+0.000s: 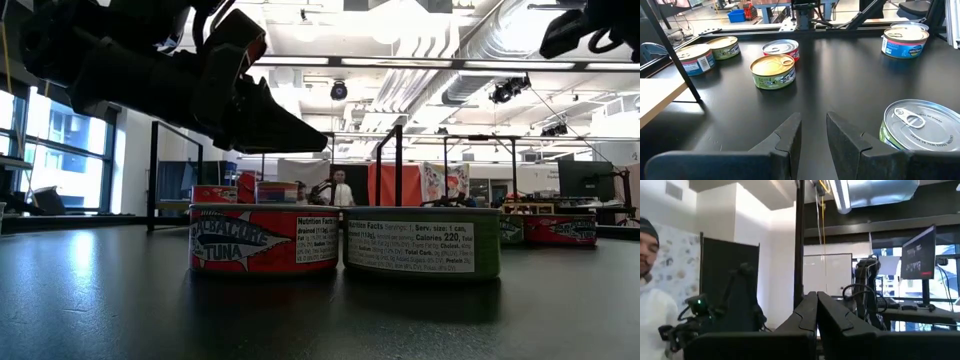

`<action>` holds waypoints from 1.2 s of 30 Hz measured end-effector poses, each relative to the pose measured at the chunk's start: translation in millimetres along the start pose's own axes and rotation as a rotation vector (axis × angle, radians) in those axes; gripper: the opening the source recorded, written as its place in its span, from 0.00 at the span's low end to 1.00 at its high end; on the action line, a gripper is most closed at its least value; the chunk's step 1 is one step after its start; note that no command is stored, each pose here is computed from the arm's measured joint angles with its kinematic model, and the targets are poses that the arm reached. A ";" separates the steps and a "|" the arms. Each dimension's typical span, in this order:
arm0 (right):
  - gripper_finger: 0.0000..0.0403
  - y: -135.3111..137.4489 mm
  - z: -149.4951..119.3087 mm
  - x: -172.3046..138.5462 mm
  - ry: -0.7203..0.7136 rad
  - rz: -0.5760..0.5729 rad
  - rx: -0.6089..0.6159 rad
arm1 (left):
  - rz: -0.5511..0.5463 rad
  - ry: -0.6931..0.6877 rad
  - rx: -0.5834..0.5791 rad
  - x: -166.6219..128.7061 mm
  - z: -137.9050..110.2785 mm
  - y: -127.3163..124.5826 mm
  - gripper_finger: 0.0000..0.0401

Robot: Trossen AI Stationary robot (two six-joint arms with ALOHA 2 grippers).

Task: Stack canned seafood by type on shelf
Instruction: Put the green tuna can on the shelf

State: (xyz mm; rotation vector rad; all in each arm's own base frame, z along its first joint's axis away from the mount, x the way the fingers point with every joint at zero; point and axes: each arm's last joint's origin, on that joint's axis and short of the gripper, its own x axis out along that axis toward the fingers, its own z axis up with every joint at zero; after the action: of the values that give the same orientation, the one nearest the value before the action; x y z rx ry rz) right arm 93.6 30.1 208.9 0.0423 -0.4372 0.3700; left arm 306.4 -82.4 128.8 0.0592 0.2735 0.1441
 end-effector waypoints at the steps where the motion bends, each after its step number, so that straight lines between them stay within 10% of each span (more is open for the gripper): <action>1: 0.00 0.5 -1.9 2.1 0.012 -0.014 -0.006 | 0.000 0.000 -0.001 0.0 0.0 0.0 0.20; 19: 0.02 -15.4 -60.7 15.3 0.412 -0.497 0.170 | 0.000 -0.007 -0.005 0.0 0.7 0.0 0.20; 36: 0.45 -20.5 -94.0 62.1 0.888 -0.488 -0.132 | 0.000 -0.007 -0.005 0.0 0.7 0.0 0.20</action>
State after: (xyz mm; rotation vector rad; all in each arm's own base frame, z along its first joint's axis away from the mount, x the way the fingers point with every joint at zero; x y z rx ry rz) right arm 191.3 43.3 150.7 -0.1402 0.4299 -0.1404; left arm 306.7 -82.4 129.5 0.0548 0.2666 0.1450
